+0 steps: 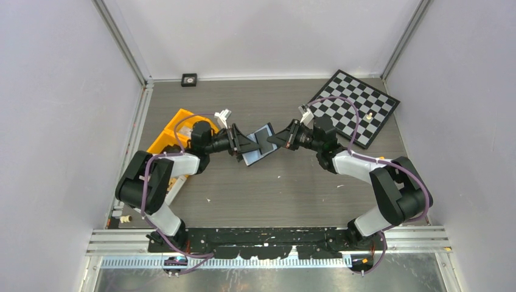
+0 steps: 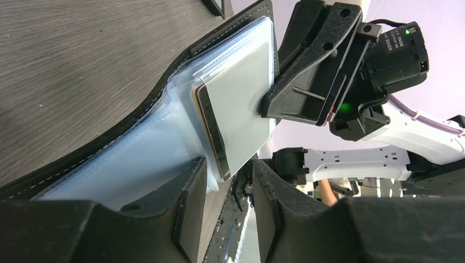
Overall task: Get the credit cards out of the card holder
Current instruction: Remove the credit card from the card holder.
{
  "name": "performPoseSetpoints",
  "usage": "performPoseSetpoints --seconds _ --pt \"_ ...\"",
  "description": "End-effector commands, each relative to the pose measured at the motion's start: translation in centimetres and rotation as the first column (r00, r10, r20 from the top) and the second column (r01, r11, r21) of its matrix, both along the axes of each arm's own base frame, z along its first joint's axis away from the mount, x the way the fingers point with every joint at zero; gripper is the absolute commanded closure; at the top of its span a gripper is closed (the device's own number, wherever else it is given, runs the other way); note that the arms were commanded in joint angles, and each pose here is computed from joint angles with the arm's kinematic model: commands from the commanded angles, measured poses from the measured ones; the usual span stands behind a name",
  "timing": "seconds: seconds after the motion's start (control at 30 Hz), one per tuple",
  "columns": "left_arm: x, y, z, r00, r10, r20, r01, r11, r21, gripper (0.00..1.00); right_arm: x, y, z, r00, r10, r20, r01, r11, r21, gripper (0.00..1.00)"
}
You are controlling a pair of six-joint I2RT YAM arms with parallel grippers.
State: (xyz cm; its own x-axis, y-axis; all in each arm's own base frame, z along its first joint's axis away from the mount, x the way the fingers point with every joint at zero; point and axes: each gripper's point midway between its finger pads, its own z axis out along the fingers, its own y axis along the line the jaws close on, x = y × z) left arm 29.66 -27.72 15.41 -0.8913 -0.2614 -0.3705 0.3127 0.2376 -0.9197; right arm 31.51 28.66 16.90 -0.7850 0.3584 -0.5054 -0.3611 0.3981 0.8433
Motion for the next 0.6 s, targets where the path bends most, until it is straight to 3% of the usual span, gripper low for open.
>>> performPoseSetpoints --seconds 0.0,0.33,0.43,0.57 --pt "0.4 -0.7 1.6 0.998 -0.032 0.054 0.034 0.999 -0.041 0.62 -0.7 1.1 3.5 0.992 0.058 0.112 -0.066 0.995 0.075 0.99" --pt "0.1 -0.6 2.5 0.996 -0.03 0.079 0.035 0.998 -0.057 0.63 -0.5 1.0 3.4 0.993 0.045 0.111 -0.052 0.997 0.063 1.0" --pt "0.8 0.3 1.5 0.994 0.036 0.104 -0.042 0.998 0.052 0.63 -0.3 0.5 3.2 0.993 0.011 0.117 -0.016 0.999 0.036 1.0" --pt "1.2 2.3 -2.6 0.99 0.14 0.001 -0.135 0.953 0.27 0.66 -0.3 -0.1 3.7 0.99 -0.024 0.141 0.019 0.999 0.036 0.99"
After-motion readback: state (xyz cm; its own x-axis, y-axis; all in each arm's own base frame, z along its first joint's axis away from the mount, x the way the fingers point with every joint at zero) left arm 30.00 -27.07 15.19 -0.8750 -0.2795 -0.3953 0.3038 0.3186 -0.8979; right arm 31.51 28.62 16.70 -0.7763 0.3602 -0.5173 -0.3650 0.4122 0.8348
